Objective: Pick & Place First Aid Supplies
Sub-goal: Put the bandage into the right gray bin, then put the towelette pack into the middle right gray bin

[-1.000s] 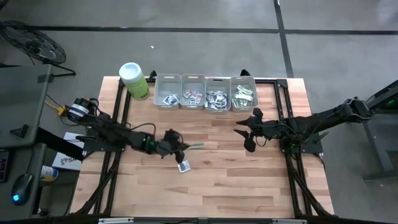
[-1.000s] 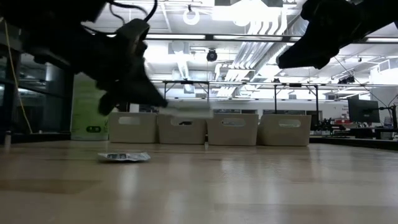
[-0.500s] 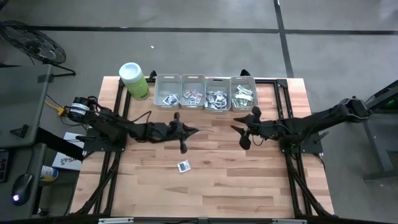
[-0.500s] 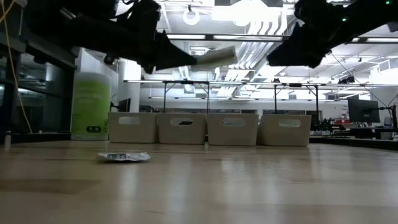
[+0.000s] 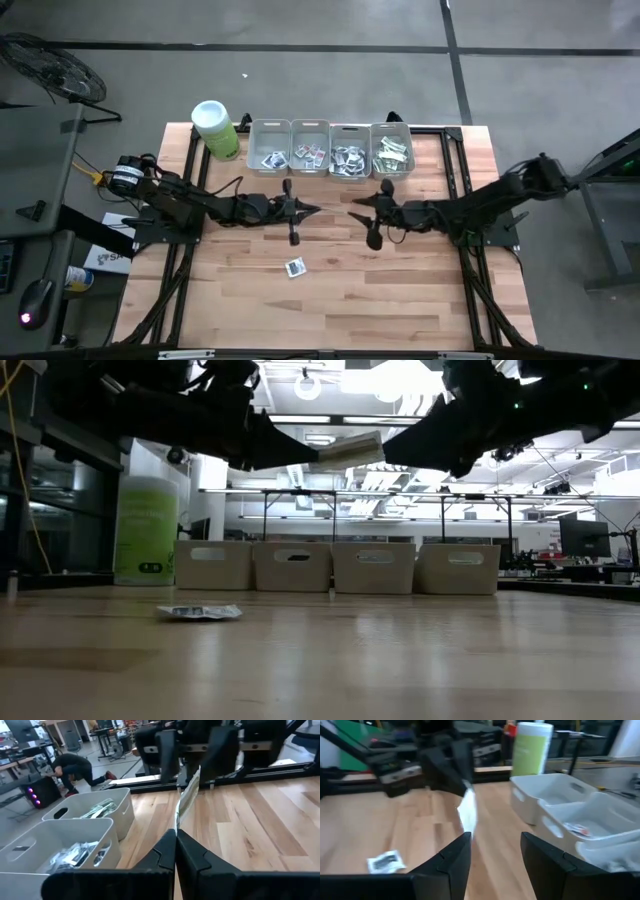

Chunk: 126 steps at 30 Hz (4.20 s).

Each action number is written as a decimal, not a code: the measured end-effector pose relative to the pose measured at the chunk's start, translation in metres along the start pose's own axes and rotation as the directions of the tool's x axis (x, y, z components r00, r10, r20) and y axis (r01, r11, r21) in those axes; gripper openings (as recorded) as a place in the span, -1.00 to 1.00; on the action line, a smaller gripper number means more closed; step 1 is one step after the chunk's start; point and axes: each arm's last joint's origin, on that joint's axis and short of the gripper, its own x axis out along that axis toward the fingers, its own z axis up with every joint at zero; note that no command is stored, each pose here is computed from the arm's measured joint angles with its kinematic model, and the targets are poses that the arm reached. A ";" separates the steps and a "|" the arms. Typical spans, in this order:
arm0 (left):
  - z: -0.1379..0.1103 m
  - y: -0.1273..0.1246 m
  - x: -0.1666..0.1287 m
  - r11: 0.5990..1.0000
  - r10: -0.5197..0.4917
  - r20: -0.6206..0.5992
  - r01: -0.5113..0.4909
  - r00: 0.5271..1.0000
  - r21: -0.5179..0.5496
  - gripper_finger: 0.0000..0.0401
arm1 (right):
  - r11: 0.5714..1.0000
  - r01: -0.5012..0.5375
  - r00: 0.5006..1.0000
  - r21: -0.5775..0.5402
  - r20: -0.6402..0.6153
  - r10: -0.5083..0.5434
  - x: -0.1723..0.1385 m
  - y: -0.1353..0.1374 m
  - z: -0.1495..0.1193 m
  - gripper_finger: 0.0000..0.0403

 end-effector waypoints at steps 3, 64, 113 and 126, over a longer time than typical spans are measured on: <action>0.000 0.000 0.000 1.000 0.006 -0.004 -0.006 1.000 0.002 -1.00 | 0.999 -0.051 0.999 0.014 0.012 0.050 0.004 0.003 -0.002 -0.18; -0.002 0.000 0.000 0.999 0.017 -0.020 -0.016 1.000 0.041 -0.76 | 0.996 -0.076 0.996 0.038 0.058 0.074 0.018 -0.002 -0.009 -1.00; -0.014 0.005 -0.002 0.982 0.186 -0.154 -0.178 0.970 0.062 -0.15 | 0.776 0.386 0.675 -0.499 -0.421 -0.607 -0.026 -0.150 -0.015 -0.44; -0.001 0.010 -0.023 0.996 0.084 -0.265 -0.091 0.961 -0.015 -0.15 | 0.868 0.405 0.793 -0.286 -0.363 -0.489 -0.035 -0.143 0.005 0.10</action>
